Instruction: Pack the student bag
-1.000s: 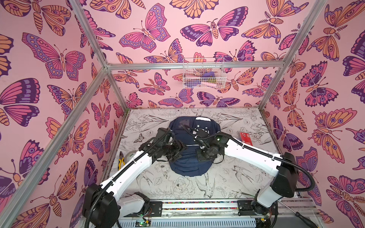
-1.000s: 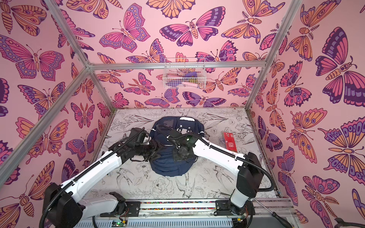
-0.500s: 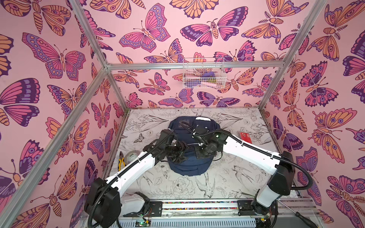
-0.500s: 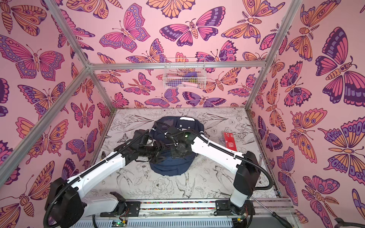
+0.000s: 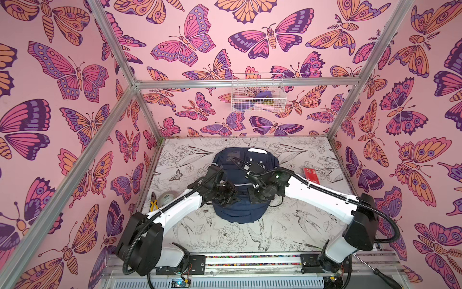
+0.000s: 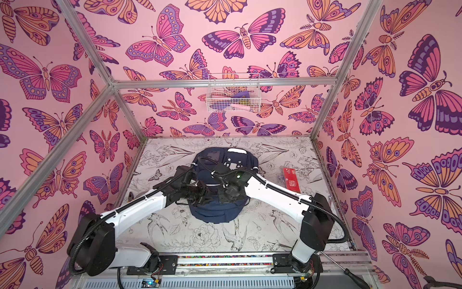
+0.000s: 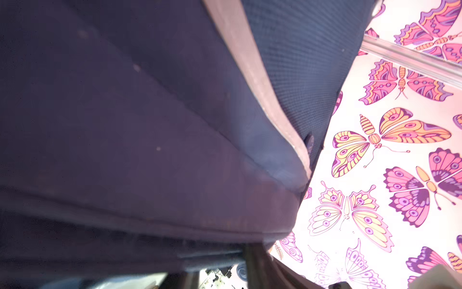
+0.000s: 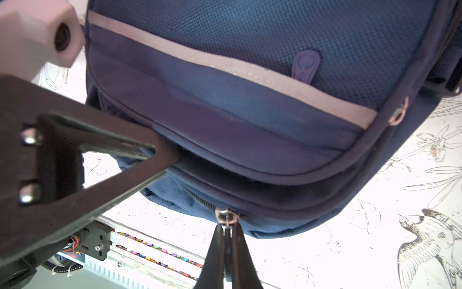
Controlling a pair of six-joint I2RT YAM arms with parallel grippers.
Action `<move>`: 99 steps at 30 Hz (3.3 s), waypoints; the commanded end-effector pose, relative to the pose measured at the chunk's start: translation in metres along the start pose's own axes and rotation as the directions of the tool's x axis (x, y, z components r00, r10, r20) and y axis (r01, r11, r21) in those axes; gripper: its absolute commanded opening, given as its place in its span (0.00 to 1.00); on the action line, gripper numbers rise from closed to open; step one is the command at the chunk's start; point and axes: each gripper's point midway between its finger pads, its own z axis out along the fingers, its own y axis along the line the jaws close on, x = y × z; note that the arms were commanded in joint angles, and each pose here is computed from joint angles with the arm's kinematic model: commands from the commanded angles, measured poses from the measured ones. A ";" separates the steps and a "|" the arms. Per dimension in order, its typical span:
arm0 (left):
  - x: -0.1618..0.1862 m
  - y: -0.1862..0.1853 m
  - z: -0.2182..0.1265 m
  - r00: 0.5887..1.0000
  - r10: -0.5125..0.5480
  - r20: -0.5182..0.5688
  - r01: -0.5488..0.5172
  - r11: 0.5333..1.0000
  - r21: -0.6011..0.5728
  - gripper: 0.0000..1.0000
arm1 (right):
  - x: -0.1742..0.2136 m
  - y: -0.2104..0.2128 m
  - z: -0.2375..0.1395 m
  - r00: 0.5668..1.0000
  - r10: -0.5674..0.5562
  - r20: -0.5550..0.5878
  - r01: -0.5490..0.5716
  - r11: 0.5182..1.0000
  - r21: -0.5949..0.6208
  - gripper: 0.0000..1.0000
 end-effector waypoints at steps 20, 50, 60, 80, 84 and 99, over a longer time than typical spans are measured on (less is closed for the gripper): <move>-0.021 0.008 -0.019 0.984 0.139 0.111 -0.132 0.989 -0.067 0.00 | -0.012 -0.108 -0.023 0.993 0.063 0.097 -0.084 0.970 0.228 0.00; -0.017 0.043 -0.014 0.968 0.231 0.093 -0.212 0.961 -0.178 0.00 | -0.125 -0.208 0.021 0.985 0.110 0.135 -0.153 0.918 0.366 0.00; -0.015 0.046 -0.016 0.963 0.251 0.095 -0.230 0.955 -0.184 0.00 | -0.139 -0.221 0.034 0.983 0.148 0.105 -0.176 0.919 0.352 0.00; -0.024 0.028 -0.019 0.959 0.229 0.169 -0.208 0.969 -0.135 0.00 | -0.102 -0.194 0.036 0.995 0.083 0.057 -0.094 0.968 0.233 0.00; -0.025 0.029 -0.018 0.959 0.224 0.175 -0.201 0.970 -0.139 0.00 | -0.102 -0.175 0.036 0.997 0.047 0.063 -0.058 0.980 0.189 0.00; -0.028 0.029 -0.019 0.953 0.231 0.196 -0.207 0.969 -0.136 0.00 | -0.072 -0.165 0.032 0.999 -0.036 0.024 0.031 0.980 0.195 0.00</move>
